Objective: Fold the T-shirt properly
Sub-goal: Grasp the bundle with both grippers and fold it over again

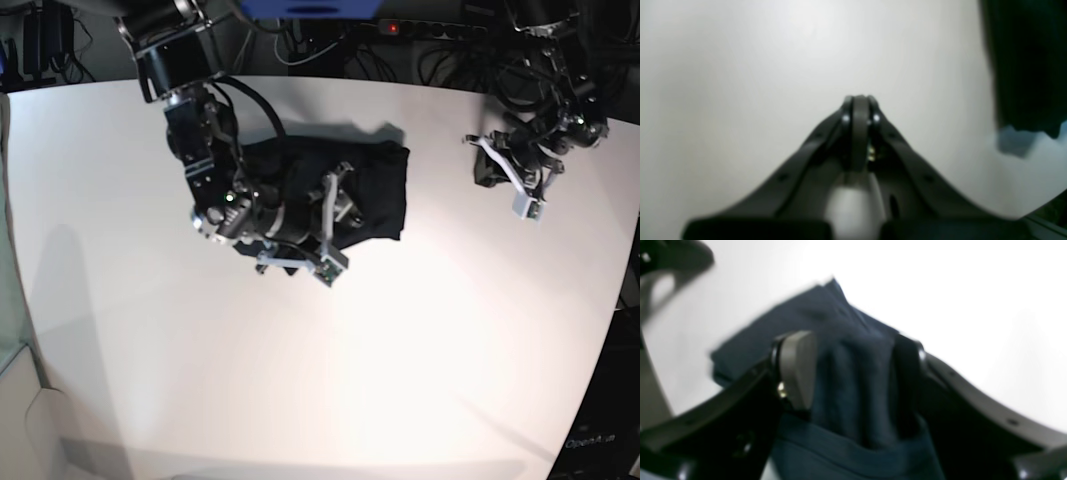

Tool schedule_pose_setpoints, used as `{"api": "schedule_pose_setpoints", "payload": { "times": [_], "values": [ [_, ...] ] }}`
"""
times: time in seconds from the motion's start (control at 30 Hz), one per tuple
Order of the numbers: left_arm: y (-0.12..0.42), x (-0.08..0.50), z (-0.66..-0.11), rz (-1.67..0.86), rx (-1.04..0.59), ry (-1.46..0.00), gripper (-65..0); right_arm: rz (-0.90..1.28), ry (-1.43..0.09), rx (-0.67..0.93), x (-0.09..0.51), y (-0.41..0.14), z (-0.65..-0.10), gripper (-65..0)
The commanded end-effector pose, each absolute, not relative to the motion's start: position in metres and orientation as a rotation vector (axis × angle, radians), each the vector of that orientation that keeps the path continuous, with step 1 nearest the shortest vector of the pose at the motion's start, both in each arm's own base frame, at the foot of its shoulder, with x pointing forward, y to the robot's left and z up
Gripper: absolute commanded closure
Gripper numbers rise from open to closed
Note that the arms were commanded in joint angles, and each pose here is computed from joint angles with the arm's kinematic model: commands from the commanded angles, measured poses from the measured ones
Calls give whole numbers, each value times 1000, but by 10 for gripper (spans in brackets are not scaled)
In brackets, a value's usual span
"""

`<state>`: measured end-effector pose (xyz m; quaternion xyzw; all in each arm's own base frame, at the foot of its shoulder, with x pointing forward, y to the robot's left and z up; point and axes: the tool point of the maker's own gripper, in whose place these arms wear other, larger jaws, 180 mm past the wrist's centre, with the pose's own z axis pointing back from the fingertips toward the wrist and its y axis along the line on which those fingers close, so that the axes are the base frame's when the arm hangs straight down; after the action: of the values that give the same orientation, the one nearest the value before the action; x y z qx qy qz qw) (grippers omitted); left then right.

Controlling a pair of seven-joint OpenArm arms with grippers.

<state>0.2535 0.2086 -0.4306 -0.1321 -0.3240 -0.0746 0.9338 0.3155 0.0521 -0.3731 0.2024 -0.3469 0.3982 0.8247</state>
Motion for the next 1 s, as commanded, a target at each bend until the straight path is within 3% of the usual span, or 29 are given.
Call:
{"api": "schedule_pose_setpoints", "payload": {
  "times": [0.0, 0.3, 0.57, 0.67, 0.97],
  "values": [
    [214, 252, -431, -170, -245, -640, 0, 852, -806, 452, 327, 58, -356, -380],
    [213, 254, -430, -170, -246, -645, 0, 849, -828, 449, 329, 51, -357, -355],
    [212, 254, -430, -168, -248, -645, 0, 849, -829, 462, 327, 56, -356, -79],
    [211, 254, -431, -168, -249, -644, 0, 848, -832, 474, 326, 62, -354, -6],
    [196, 256, -430, -163, -282, -656, 0, 834, -870, 544, 326, 93, -337, 0]
  ]
}}
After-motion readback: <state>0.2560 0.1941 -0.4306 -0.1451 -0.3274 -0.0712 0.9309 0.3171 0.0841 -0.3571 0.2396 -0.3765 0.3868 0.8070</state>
